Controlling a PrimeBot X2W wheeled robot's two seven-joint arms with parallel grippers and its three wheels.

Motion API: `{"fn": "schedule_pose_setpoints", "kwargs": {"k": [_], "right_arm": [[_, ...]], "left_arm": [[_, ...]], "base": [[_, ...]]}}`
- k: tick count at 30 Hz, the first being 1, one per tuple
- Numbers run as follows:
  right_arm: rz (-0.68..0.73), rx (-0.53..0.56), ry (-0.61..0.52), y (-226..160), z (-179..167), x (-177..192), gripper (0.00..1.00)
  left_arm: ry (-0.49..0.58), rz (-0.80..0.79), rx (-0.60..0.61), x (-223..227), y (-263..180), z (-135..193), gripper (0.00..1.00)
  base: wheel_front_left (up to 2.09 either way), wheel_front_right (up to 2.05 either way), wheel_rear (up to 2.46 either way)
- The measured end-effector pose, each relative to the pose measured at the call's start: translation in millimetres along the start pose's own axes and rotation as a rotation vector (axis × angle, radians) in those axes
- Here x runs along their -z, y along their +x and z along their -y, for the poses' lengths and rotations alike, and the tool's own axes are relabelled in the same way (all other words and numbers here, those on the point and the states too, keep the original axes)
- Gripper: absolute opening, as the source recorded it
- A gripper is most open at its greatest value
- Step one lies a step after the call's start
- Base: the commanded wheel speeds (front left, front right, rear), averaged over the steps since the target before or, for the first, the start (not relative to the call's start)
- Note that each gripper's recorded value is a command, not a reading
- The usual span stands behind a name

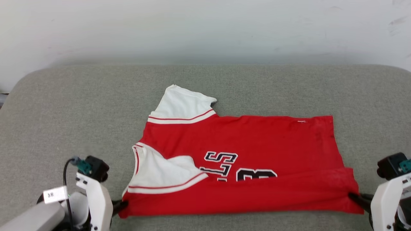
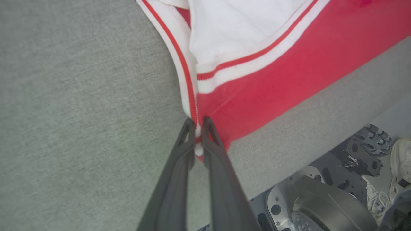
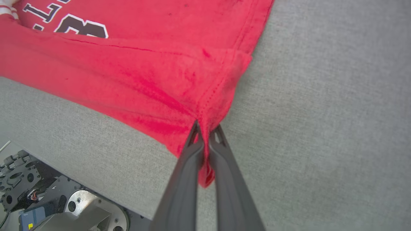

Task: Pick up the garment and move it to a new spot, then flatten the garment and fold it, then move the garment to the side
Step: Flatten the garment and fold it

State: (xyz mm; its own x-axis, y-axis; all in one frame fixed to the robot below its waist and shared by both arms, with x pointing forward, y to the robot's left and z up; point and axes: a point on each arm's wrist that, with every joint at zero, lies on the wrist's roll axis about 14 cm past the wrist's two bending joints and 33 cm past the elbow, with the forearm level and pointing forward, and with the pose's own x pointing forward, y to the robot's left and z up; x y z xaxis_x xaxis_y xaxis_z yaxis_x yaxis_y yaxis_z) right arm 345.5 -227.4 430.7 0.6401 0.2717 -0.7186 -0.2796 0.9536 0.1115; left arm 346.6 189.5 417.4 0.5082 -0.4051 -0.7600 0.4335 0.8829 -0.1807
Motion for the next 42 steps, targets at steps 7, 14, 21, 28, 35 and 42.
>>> {"fn": "schedule_pose_setpoints", "kwargs": {"k": [7,14,21,28,35,42], "right_arm": [[-0.089,0.009,0.032,2.6,0.1,27.6,0.0],[-0.187,0.017,0.047,17.4,-3.7,59.4,1.0],[0.056,0.046,0.063,12.5,-0.8,16.8,1.0],[0.488,0.166,0.01,-24.3,14.3,-61.2,1.0],[0.813,0.25,-0.018,-54.6,7.6,-111.4,1.0],[0.911,0.266,-0.017,-51.0,-6.4,-123.3,1.0]], "left_arm": [[-0.059,-0.066,0.011,32.4,6.7,7.1,0.0],[-0.104,-0.103,-0.006,50.4,17.3,2.1,1.0],[-0.083,0.032,-0.066,24.8,5.2,-14.1,1.0],[0.025,0.36,-0.186,-67.6,-23.5,-39.7,1.0],[0.124,0.596,-0.191,-168.7,-26.7,-36.2,1.0],[0.143,0.471,-0.1,-207.1,18.9,-29.8,1.0]], "base": [[0.0,0.0,0.0],[0.0,0.0,0.0],[0.0,0.0,0.0],[0.0,0.0,0.0],[0.0,0.0,0.0],[0.0,0.0,0.0]]}}
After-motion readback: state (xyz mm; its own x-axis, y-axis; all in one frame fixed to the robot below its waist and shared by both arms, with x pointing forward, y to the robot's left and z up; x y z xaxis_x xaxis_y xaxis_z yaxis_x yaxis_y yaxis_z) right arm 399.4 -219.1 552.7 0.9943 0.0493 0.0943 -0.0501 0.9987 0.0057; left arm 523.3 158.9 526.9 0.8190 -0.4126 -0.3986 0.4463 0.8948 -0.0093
